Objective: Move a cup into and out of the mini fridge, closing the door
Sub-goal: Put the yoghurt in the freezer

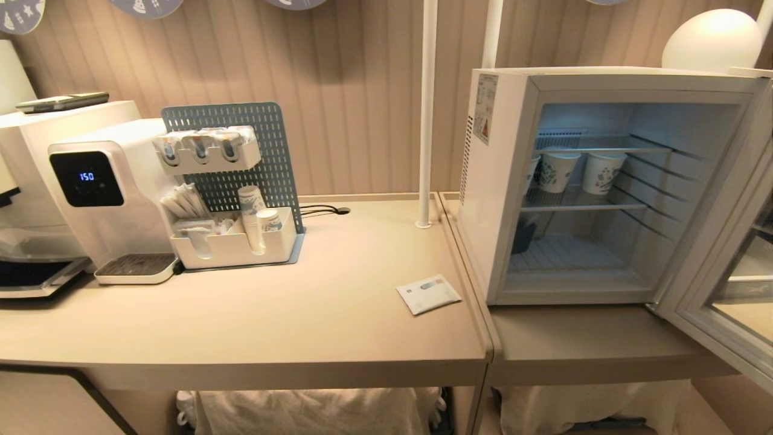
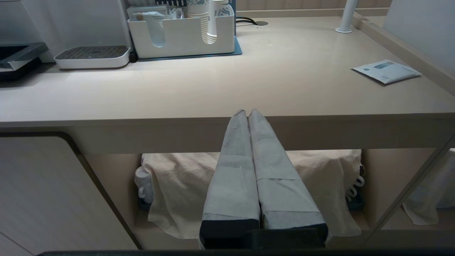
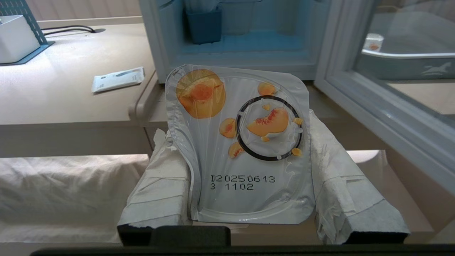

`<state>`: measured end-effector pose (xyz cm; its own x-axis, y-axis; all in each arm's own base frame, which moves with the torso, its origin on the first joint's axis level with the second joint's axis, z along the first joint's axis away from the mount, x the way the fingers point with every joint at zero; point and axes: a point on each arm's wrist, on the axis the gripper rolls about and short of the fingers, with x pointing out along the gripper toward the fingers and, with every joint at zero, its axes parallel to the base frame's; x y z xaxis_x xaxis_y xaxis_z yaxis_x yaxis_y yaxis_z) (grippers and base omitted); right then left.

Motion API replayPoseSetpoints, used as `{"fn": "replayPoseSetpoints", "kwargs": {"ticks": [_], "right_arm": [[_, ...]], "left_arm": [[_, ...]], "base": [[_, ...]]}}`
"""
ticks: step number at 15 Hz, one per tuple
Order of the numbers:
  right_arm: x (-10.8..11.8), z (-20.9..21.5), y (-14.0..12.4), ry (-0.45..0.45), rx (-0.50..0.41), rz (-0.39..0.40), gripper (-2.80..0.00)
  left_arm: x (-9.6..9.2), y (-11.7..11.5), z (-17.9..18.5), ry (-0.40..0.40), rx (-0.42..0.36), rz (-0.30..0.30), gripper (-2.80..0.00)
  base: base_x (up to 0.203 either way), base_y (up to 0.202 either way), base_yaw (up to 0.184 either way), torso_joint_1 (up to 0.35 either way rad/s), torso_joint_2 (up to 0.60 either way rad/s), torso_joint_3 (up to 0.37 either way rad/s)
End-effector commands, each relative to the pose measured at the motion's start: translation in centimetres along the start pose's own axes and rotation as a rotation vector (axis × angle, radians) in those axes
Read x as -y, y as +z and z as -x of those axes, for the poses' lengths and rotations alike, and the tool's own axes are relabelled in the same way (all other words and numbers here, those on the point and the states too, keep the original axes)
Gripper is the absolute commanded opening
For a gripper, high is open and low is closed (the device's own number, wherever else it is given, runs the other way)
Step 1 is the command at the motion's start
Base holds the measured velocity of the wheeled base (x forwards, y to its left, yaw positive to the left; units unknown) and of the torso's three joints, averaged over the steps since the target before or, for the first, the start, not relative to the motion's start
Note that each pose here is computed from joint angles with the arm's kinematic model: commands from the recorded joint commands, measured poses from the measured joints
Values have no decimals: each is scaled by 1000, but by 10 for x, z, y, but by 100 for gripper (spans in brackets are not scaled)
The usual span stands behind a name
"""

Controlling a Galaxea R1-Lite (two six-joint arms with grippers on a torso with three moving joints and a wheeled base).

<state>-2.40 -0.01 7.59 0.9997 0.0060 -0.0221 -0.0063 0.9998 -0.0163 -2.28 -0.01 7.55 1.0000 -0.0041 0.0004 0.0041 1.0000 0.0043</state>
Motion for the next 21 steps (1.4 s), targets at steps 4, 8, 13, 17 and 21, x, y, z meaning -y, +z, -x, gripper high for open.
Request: {"fn": "replayPoseSetpoints", "kwargs": {"ticks": [4,8,13,17,21], "right_arm": [[0,0,0,2,-4,1,-280],[0,0,0,1,-5,1,-280],[0,0,0,0,-5,1,-280],[0,0,0,-1,-2,-3,-280],[1,6,38,-14,22,-79,-280]], "left_arm": [[0,0,0,1,1,1,-280],[0,0,0,1,1,-2,-280],[0,0,0,1,1,-2,-280],[0,0,0,1,1,0,-280],[0,0,0,1,1,0,-280]], "base": [[0,-177,0,5,1,2],[0,-22,-1,2,1,1],[170,-1,0,4,2,2],[120,0,1,3,3,-1],[0,0,0,0,0,0]]}}
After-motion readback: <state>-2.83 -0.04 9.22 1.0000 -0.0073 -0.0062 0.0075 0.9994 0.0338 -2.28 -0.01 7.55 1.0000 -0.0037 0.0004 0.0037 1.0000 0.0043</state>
